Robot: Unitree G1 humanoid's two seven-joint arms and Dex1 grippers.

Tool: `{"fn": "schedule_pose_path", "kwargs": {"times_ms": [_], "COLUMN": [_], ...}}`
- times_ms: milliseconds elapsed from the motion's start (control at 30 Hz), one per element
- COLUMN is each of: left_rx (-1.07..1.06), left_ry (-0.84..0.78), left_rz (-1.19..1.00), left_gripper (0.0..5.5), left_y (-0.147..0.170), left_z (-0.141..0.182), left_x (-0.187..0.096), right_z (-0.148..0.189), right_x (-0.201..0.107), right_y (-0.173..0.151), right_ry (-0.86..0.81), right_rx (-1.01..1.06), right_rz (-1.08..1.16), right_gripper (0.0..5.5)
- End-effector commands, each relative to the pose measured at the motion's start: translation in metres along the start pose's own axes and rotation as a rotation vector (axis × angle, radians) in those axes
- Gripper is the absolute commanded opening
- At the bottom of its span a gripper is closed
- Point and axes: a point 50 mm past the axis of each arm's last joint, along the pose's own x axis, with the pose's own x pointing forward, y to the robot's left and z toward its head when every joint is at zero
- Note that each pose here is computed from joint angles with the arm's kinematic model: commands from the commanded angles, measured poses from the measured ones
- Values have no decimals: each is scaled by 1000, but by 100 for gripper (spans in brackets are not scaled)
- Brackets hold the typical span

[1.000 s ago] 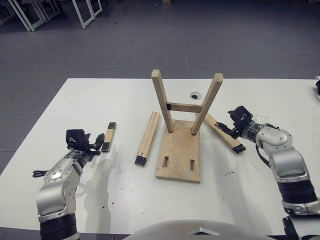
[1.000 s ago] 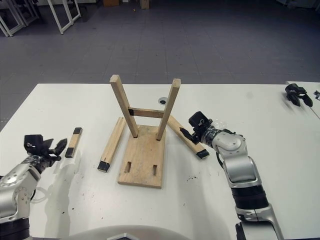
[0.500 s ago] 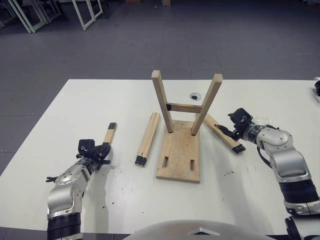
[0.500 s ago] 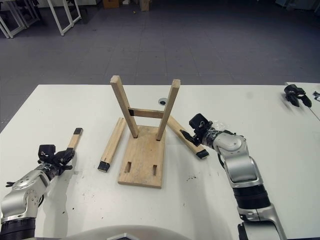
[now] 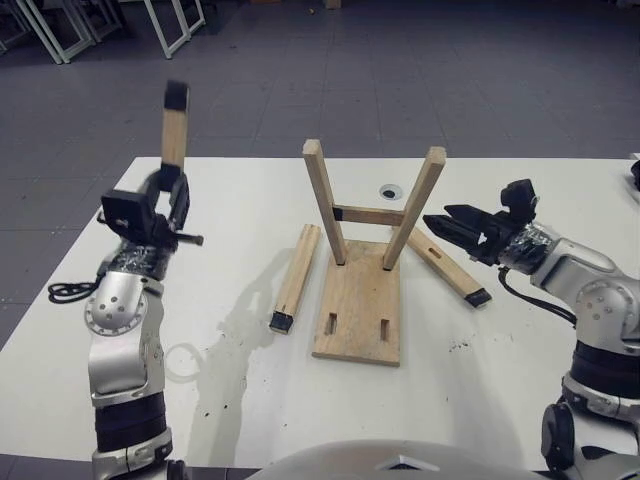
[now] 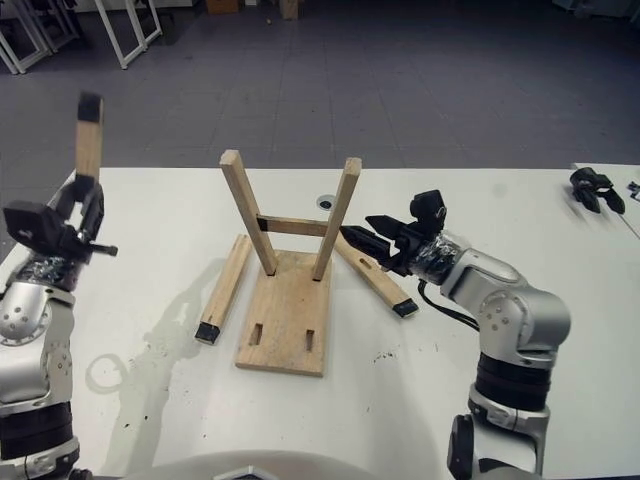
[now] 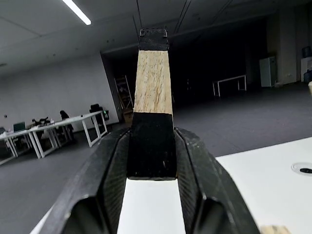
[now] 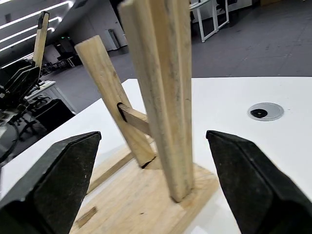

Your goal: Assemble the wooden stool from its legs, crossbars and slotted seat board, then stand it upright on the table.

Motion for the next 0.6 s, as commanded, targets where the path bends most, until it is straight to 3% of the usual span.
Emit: {"fn": "schedule_pose_path", "kwargs": {"times_ms": [33,300,567,600], "left_rx": [77,157,78,70], "left_ry": [-154,-322,-365,-358], "left_rz": [-140,-393,-593,-614], "left_gripper": [131,131,131,131], "left_y": [-21,-78,-121,-123], "left_z": [31,56,61,60], "left_x": [17,18,6,5], "right_z": [12,68,89,89], "right_x": [-4,33,57,58], "right_y": [26,61,77,79], "right_ry": [17,-295,-373,-368], "right_rx": [-3,165,277,270], "right_rz": [198,403,426,434], "right_gripper": [399,399,399,379]}}
